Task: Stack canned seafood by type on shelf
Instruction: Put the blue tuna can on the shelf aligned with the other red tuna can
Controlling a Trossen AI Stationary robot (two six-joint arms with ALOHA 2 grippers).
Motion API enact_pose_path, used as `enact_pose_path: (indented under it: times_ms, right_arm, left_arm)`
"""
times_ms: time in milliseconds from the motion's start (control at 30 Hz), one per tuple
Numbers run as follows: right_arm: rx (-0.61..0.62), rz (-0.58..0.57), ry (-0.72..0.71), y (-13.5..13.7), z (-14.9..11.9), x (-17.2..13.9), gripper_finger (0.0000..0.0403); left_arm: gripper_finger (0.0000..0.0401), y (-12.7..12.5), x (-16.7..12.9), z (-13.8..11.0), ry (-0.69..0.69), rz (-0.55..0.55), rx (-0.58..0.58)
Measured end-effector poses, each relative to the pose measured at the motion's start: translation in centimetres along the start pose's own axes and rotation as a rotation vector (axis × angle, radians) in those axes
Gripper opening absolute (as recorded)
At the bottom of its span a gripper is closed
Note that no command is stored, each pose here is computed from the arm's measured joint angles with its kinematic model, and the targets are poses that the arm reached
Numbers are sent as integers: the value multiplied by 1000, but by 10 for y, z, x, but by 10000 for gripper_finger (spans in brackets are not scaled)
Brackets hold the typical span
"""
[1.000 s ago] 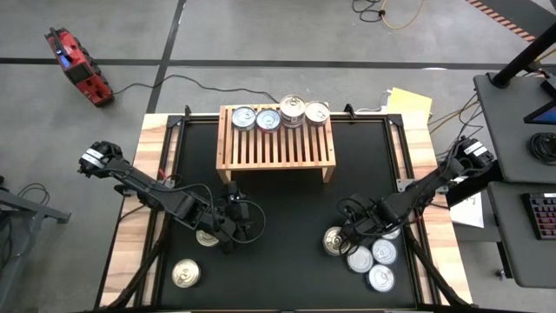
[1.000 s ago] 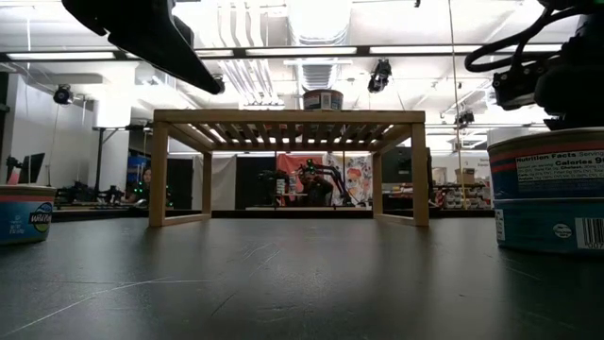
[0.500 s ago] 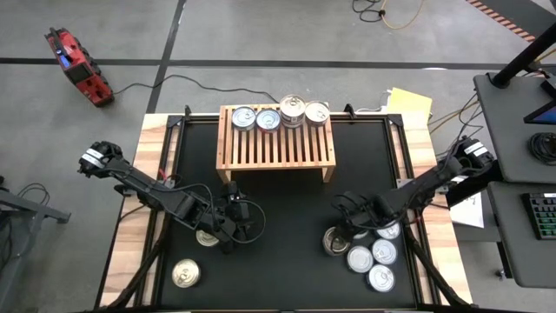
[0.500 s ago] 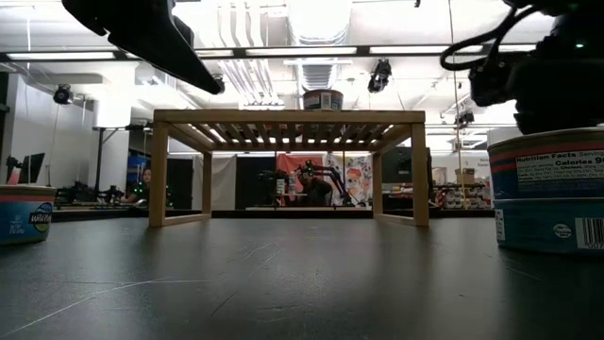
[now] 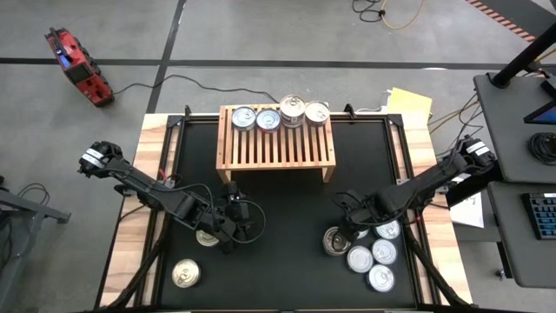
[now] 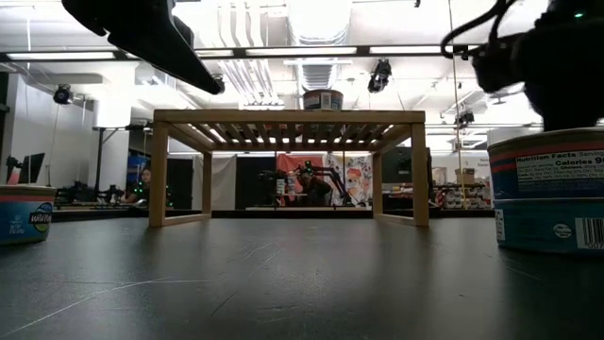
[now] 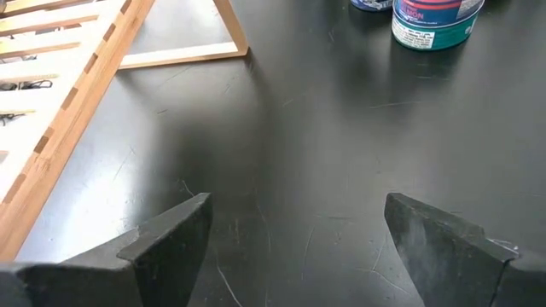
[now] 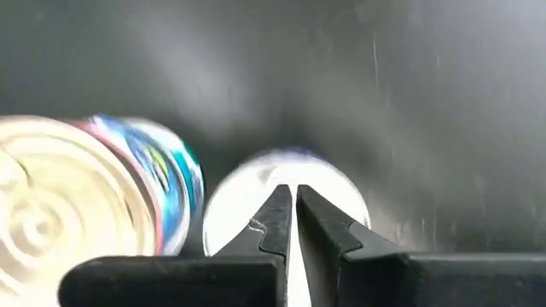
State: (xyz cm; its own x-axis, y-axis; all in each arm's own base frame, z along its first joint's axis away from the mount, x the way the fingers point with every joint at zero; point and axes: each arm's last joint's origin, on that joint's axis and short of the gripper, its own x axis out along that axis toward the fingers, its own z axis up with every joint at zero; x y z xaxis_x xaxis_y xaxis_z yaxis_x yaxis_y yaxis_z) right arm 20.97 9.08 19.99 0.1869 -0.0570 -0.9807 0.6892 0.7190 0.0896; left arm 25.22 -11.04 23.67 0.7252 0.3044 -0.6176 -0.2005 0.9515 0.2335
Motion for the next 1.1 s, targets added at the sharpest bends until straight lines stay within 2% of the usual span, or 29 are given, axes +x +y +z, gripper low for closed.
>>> enact_pose_path:
  times_ms: [200,433,667,1100]
  right_arm:
    - [48,-46,98,-5,-7,17,13]
    - [27,-69,107,-1,-4,31,13]
    - [-28,2,63,8,8,41,13]
    - [-98,49,-85,6,38,46,13]
  left_arm:
    - [331,0,0,-1,6,2,5]
    - [331,0,0,-1,10,3,12]
    - [331,0,0,-1,11,4,12]
    - [331,0,0,-1,11,4,12]
